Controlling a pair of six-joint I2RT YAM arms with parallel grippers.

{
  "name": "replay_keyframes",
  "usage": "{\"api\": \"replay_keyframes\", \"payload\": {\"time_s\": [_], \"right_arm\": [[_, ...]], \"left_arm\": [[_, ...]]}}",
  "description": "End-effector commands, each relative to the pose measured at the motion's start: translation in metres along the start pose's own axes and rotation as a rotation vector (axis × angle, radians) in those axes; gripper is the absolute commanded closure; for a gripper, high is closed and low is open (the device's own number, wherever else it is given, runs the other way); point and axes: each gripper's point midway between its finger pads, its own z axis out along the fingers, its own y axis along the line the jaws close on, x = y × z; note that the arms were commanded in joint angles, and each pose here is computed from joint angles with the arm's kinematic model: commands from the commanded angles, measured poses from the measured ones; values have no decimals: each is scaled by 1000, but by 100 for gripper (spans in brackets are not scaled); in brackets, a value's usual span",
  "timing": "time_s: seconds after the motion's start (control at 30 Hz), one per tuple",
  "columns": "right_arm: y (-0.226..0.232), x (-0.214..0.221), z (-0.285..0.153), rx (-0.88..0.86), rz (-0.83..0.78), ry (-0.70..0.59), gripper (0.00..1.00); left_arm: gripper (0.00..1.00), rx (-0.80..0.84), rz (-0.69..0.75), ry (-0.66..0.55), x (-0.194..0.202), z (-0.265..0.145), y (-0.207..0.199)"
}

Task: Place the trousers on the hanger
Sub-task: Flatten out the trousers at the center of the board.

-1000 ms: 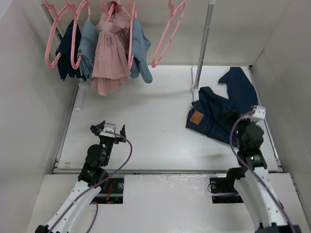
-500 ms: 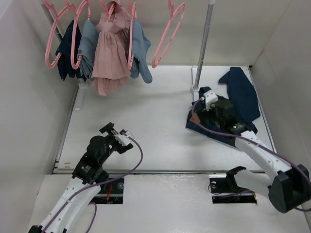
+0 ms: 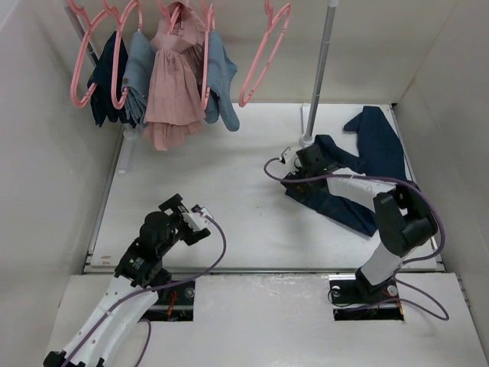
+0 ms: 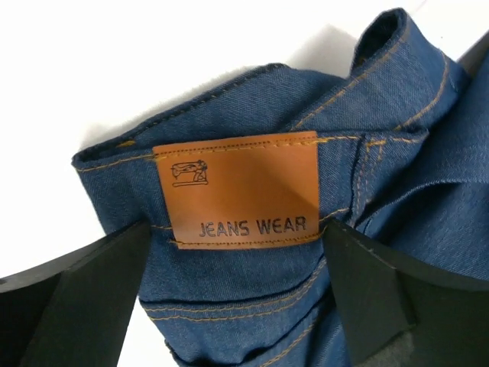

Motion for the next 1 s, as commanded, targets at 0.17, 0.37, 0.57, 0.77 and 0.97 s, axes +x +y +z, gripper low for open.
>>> {"api": "replay_keyframes", "payload": {"time_s": [0.17,0.37,0.57,0.77,0.97], "right_arm": [[58,-25,1,-182,-214,40,34],[105,-29,11,-410,-175,104,100],[144,-193,-114,-527,-321,-494,100],[120,-297,-356,-600,-270,-1295,100],[85,-228,-384,-653,-194,-1295,100]], "left_arm": [[0,-42,-8,-65,-21,-7,13],[0,-59,-9,-52,-18,-8,16],[0,-158,-114,-71,-24,-9,33],[0,-337,-328,-116,-32,-14,63],[0,-355,-380,-124,-34,-15,68]]}}
